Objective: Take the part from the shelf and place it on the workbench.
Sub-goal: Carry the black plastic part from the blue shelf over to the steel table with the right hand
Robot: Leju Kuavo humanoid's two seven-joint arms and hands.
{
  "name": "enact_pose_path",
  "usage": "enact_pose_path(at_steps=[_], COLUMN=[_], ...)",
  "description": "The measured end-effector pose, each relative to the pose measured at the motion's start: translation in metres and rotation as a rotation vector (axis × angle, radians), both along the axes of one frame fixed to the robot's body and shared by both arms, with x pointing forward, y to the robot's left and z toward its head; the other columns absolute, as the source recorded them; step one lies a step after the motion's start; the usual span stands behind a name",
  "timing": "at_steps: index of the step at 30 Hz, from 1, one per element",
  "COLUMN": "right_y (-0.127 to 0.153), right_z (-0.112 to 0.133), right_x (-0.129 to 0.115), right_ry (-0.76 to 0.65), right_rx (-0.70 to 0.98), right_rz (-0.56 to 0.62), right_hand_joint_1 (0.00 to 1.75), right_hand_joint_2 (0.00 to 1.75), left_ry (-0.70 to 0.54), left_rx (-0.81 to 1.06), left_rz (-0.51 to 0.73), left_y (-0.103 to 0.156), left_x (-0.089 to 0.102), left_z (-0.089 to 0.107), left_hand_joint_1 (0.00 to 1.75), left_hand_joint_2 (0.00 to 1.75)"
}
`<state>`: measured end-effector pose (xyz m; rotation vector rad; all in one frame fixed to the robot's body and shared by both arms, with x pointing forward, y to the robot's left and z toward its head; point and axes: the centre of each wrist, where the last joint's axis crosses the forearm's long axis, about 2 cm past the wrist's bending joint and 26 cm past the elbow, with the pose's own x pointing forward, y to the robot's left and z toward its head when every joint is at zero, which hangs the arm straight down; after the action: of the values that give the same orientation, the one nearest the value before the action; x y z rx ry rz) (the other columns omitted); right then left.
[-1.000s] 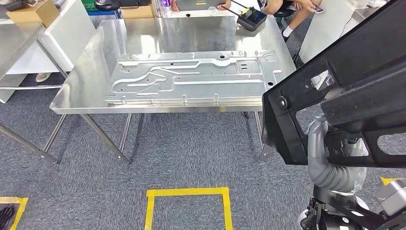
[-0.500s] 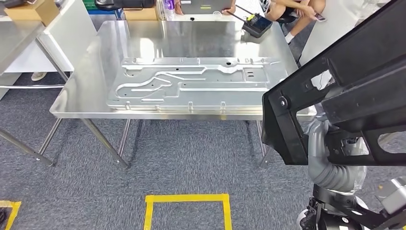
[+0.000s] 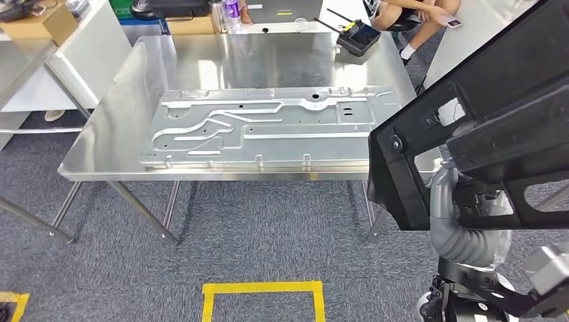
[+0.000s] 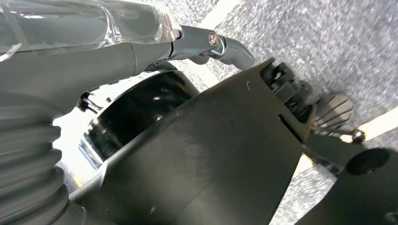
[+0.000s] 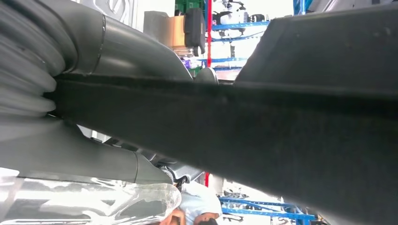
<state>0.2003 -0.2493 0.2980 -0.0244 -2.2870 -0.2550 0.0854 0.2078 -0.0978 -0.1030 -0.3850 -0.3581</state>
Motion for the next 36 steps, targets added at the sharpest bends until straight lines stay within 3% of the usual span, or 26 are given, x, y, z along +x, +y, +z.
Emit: enact_pose_path(at_steps=[5,26,36], right_y=[0.0001,0.0003,0.0005], right_z=[-0.0007,-0.0041,-0.0047], right_x=[0.0003,0.0033,0.0043], right_ry=[0.005,0.026,0.029], right_rx=[-0.001,0.002,-0.001], right_rz=[0.0,0.002,0.001], right_hand_joint_1=[1.75,1.75,1.75], right_hand_joint_2=[1.75,1.75,1.75], left_ry=[-0.017,0.019,0.006], left_rx=[0.005,0.017,0.01], left_rz=[0.005,0.003,0.01], left_y=[0.0005,0.0019,0.0036], left_x=[0.0077,-0.0009,0.0075], left_z=[0.0015,-0.0005,0.0009], left_hand_joint_1=[0.0,0.0,0.0], left_hand_joint_2=[1.75,1.75,1.75])
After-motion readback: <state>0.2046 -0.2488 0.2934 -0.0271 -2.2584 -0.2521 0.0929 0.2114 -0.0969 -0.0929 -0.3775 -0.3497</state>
